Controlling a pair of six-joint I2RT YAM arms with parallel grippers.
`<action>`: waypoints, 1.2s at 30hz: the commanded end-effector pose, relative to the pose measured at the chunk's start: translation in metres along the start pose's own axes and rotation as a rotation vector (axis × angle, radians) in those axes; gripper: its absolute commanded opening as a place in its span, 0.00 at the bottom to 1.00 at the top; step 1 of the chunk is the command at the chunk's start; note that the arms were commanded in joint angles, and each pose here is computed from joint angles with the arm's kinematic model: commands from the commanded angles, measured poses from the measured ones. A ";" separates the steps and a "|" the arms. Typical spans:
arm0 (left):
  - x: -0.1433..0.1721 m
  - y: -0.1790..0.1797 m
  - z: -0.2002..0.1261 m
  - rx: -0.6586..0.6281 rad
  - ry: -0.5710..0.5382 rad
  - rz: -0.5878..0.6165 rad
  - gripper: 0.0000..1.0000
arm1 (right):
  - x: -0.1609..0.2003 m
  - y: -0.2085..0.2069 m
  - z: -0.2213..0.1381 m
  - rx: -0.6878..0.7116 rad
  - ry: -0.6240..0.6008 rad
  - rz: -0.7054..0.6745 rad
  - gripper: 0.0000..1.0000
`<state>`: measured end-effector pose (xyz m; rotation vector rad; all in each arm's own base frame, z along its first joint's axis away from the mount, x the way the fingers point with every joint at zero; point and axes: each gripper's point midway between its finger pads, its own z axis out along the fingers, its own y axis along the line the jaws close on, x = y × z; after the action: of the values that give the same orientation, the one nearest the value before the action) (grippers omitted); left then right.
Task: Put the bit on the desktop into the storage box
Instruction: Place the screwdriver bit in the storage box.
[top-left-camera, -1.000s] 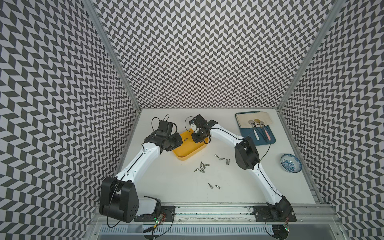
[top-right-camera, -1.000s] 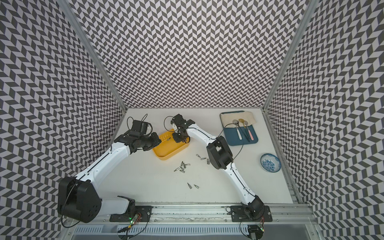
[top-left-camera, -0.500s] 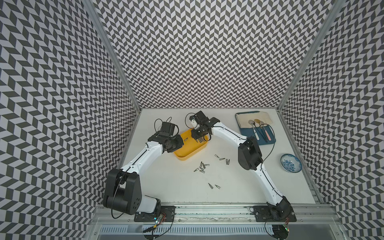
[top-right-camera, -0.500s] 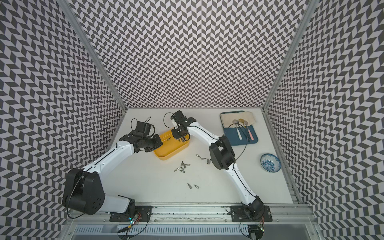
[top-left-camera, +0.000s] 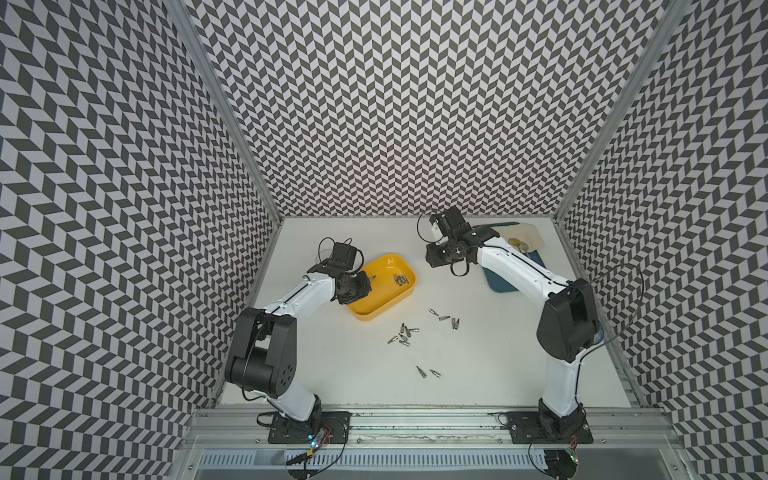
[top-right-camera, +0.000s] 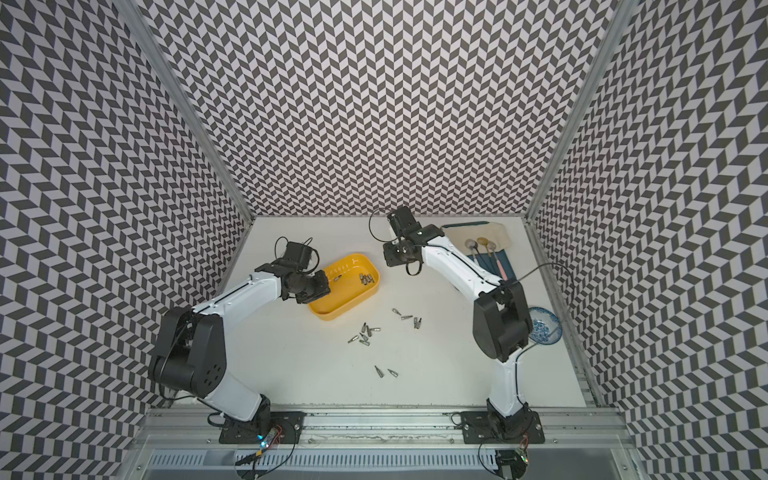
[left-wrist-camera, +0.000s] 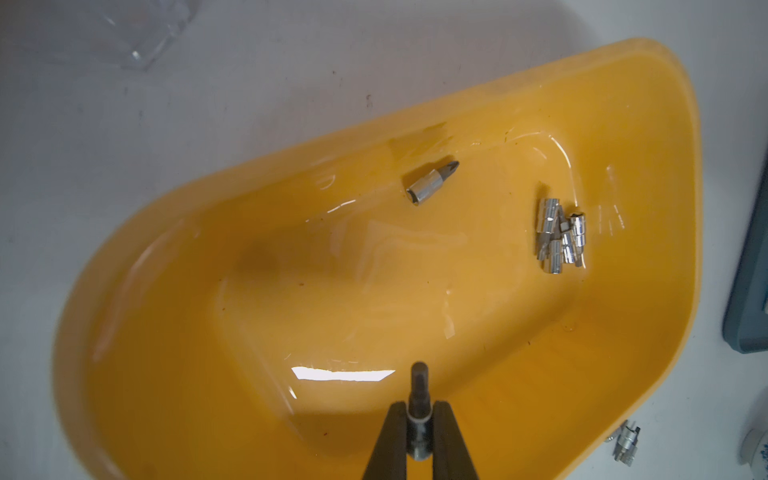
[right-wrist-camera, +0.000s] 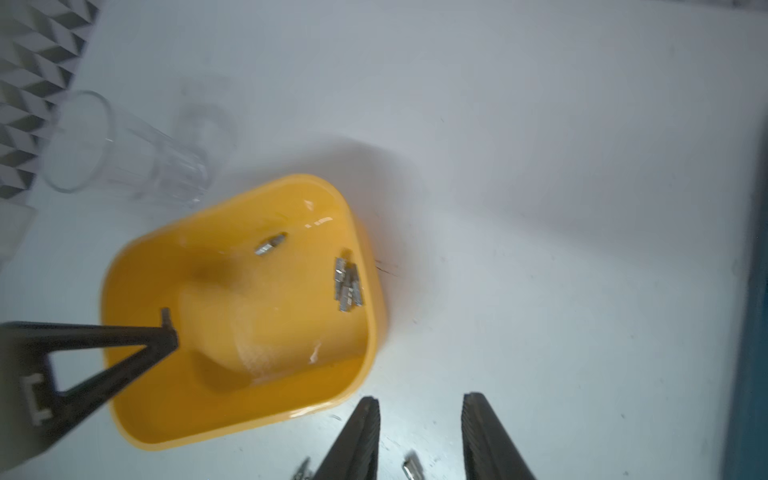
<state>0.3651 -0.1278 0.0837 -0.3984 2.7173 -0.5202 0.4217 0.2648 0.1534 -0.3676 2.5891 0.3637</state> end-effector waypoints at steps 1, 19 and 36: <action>-0.018 -0.014 0.002 0.032 -0.029 0.047 0.00 | 0.014 -0.014 -0.007 0.023 -0.010 0.037 0.39; -0.011 -0.026 0.049 -0.026 0.051 0.122 0.00 | 0.085 -0.048 0.002 0.072 0.087 0.111 0.42; -0.009 -0.020 0.065 -0.062 0.065 0.124 0.00 | 0.130 -0.048 0.001 0.046 0.163 0.106 0.43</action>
<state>0.3916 -0.1595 0.0362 -0.2552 2.8255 -0.4348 0.3239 0.1903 0.0621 -0.2472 2.8397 0.2792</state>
